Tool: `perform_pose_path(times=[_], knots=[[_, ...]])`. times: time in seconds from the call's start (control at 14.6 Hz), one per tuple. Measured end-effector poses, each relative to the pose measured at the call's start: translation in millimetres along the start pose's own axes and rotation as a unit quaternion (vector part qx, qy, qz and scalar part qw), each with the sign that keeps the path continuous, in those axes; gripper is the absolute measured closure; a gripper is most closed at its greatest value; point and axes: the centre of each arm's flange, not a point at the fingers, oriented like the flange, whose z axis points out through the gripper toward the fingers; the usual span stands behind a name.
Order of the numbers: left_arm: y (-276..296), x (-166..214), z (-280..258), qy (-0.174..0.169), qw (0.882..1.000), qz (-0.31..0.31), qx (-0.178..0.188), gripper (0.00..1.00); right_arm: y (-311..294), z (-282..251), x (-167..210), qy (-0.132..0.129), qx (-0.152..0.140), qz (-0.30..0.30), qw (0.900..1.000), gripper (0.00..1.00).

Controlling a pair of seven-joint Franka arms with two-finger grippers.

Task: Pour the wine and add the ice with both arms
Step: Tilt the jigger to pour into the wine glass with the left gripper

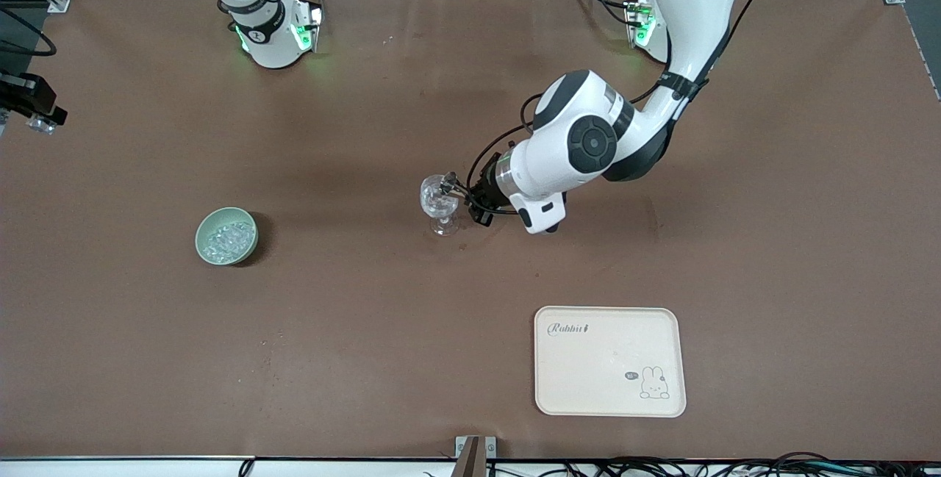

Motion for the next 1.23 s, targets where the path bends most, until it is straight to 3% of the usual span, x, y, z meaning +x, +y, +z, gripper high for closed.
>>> perform_pose_path(times=[0.68, 1.23], knots=[[-8.4, -29.7, 3.4, 0.082, 0.996, 0.028, -0.032, 0.79, -2.3, -3.0, 2.6, 0.014, 0.001, -0.002, 1.0, 0.75], [-15.9, -43.1, 10.4, 0.099, 0.994, 0.044, -0.034, 0.79, -2.4, -3.5, 3.2, 0.017, 0.001, -0.002, 1.0, 0.75]])
